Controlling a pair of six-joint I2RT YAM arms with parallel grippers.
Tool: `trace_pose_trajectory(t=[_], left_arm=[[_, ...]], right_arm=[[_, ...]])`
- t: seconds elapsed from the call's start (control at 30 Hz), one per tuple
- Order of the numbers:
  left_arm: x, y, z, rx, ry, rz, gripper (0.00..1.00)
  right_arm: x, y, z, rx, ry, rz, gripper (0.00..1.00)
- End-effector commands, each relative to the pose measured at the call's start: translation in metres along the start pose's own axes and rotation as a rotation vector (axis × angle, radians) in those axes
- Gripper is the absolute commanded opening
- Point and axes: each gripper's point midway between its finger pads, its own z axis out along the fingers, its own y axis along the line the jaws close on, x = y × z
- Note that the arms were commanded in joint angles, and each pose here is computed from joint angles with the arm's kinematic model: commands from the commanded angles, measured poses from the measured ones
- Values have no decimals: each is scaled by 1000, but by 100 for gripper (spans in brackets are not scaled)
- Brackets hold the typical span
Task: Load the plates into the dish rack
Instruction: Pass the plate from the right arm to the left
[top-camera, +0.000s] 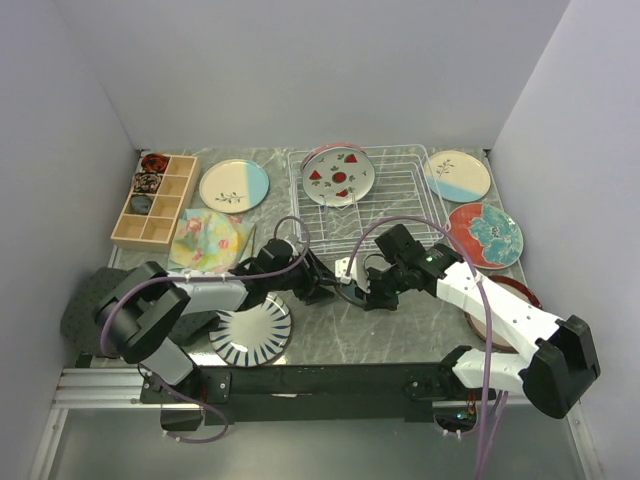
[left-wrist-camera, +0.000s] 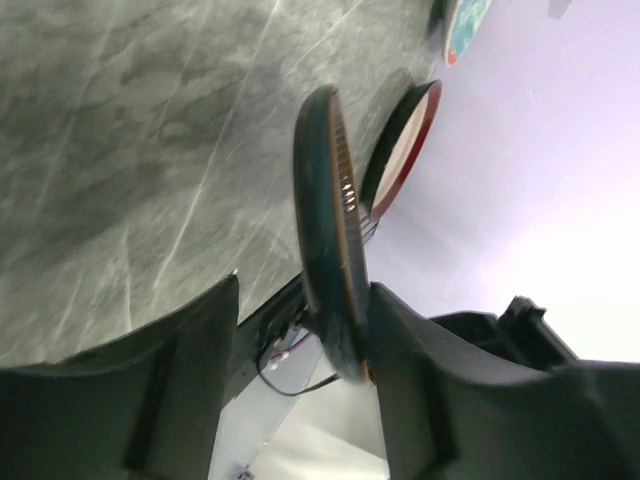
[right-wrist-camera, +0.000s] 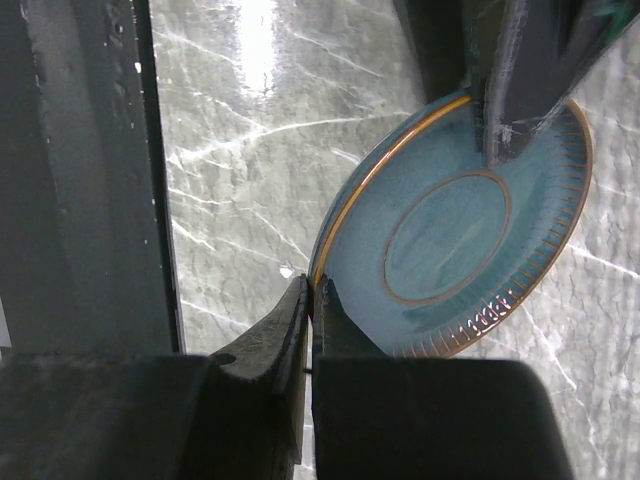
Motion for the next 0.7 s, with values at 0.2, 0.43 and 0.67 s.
trace_pose_trajectory(t=[0.2, 0.43, 0.67], left_arm=[[3, -38, 17, 86, 66, 110, 23], [3, -30, 3, 19, 48, 239, 1], [-1, -22, -15, -35, -10, 296, 1]], right_arm=[[-22, -1, -3, 24, -73, -104, 0], [-22, 6, -4, -15, -68, -122, 14], [-25, 7, -10, 7, -89, -141, 63]])
